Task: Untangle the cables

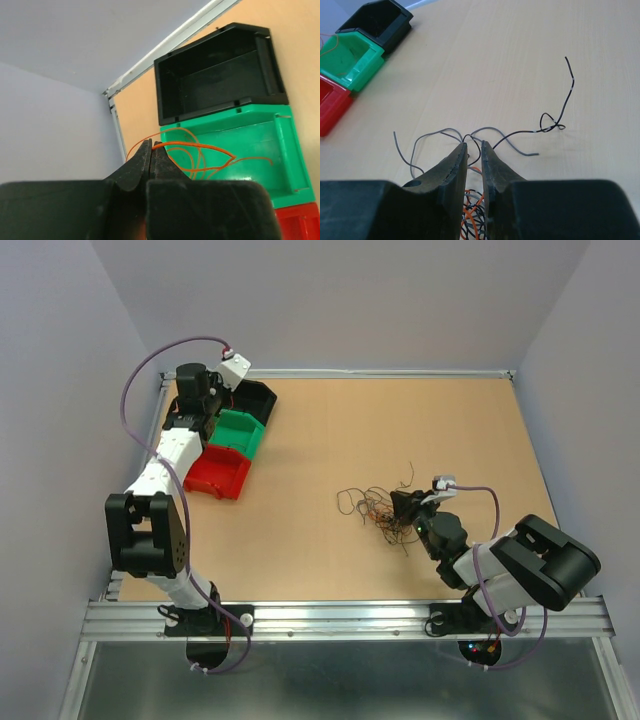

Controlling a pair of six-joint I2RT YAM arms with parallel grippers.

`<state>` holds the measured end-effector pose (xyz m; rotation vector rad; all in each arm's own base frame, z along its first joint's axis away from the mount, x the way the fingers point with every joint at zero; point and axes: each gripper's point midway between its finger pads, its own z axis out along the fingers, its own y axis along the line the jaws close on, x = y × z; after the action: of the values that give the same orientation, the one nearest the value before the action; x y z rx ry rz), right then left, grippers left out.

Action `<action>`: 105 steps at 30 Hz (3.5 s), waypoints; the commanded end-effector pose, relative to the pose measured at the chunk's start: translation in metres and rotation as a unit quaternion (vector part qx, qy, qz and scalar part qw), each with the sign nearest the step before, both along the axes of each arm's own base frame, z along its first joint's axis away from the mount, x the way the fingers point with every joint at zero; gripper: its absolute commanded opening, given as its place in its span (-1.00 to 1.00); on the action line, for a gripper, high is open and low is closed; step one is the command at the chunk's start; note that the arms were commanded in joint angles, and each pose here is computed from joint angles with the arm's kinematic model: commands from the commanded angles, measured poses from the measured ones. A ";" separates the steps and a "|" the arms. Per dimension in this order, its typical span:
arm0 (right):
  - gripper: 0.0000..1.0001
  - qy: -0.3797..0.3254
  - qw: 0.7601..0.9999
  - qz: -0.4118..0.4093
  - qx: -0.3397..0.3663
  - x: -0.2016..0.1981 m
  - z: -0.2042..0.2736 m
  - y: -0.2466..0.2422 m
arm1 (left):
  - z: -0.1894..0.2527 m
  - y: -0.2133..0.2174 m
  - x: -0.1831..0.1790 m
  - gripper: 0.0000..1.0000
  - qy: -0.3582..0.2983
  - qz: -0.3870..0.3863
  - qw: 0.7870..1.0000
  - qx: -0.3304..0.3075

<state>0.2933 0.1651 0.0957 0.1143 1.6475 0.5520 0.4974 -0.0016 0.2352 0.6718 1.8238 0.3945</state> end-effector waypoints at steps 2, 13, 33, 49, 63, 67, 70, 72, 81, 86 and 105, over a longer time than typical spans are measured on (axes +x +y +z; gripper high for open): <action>-0.53 -0.052 0.998 -0.002 0.041 -0.006 0.028 -0.006 | -0.008 -0.036 -0.004 -1.00 0.070 -0.077 0.994 -0.023; -0.53 -0.051 0.998 -0.007 0.037 -0.010 0.026 -0.011 | -0.048 -0.102 -0.018 -1.00 0.161 -0.143 0.974 -0.072; -0.53 -0.051 0.998 -0.004 0.036 -0.013 0.025 -0.012 | -0.101 -0.015 0.017 -1.00 0.182 -0.022 0.978 -0.098; -0.53 -0.042 0.998 0.009 0.038 -0.010 0.022 -0.004 | -0.123 0.052 0.025 -1.00 0.148 0.066 0.987 0.018; -0.54 -0.040 0.999 0.012 0.035 -0.011 0.020 -0.003 | -0.155 0.009 0.030 -0.88 0.167 0.074 0.979 0.087; -0.54 -0.044 0.998 0.009 0.038 -0.010 0.022 -0.004 | -0.154 0.013 0.032 -0.84 0.168 0.087 0.978 0.092; -0.54 -0.043 0.998 0.012 0.037 -0.011 0.022 -0.003 | -0.150 0.014 0.032 -0.78 0.166 0.091 0.978 0.090; -0.54 -0.043 0.998 0.014 0.037 -0.011 0.022 -0.003 | -0.137 0.014 0.032 -0.61 0.154 0.094 0.980 0.084; -0.54 -0.038 0.999 0.021 0.033 -0.012 0.018 0.000 | -0.079 -0.001 0.029 -0.34 0.130 0.062 0.989 0.041; -0.53 -0.042 0.998 0.026 0.036 -0.007 0.023 0.006 | -0.065 -0.005 0.021 -0.14 0.128 0.050 0.990 0.034; -0.52 -0.051 0.998 0.025 0.040 -0.010 0.028 0.003 | -0.097 0.002 0.018 -0.88 0.162 0.057 0.983 0.059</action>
<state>0.2893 0.1744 0.0999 0.0783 1.6435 0.6073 0.5096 -0.0027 0.1402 0.7559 2.1764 0.4805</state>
